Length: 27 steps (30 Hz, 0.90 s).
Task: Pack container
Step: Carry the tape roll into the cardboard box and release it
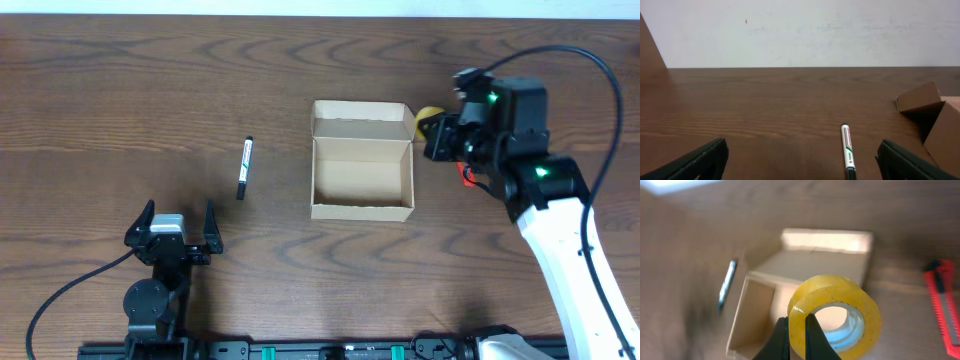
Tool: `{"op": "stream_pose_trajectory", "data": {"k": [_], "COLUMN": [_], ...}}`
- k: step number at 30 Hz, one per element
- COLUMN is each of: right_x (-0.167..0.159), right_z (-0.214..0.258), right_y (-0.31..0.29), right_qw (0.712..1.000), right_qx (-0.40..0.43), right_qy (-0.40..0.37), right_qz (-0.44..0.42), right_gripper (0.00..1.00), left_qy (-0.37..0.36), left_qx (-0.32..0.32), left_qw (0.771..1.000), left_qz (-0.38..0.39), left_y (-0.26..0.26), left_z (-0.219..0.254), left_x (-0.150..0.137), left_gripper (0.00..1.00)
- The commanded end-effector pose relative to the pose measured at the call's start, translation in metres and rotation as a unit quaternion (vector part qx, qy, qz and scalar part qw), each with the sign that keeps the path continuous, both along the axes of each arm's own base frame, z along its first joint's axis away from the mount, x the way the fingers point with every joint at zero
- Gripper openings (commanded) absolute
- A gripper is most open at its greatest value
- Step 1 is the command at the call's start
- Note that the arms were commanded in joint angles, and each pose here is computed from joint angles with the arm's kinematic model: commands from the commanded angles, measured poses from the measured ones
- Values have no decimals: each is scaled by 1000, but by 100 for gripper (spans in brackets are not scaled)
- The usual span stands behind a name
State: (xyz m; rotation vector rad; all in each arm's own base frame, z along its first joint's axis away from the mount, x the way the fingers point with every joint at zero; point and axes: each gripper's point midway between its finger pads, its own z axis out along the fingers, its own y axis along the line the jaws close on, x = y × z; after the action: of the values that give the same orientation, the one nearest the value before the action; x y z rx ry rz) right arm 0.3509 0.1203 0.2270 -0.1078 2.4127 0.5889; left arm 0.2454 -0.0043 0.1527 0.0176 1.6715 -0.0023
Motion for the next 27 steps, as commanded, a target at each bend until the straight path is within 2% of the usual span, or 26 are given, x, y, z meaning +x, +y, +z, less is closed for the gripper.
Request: {"op": "stream_pose_trajectory", "data": {"k": [1, 4, 7, 11, 19, 27], "right_x": [-14, -31, -48, -62, -52, -49], "right_z": [-8, -31, -49, -64, -90, -158], "right_y": [44, 58, 66, 84, 88, 89], "right_qw": [985, 957, 908, 840, 834, 820], "right_qx": [-47, -139, -224, -260, -269, -265], "right_qy": [-10, 18, 30, 0, 24, 104], "right_qz": [164, 254, 353, 477, 481, 497], "right_gripper": [1, 1, 1, 1, 1, 1], "left_qy": [30, 30, 30, 30, 30, 30], "left_qx": [-2, -2, -2, -2, -2, -2], "left_qw": [999, 999, 999, 999, 999, 999], "left_qz": [23, 23, 23, 22, 21, 21], "left_y": [8, 8, 8, 8, 7, 7], "left_z": [-17, -17, -17, -17, -17, -17], "left_x": [-2, -2, -2, -2, -2, -2], "left_gripper": [95, 95, 95, 95, 95, 95]}}
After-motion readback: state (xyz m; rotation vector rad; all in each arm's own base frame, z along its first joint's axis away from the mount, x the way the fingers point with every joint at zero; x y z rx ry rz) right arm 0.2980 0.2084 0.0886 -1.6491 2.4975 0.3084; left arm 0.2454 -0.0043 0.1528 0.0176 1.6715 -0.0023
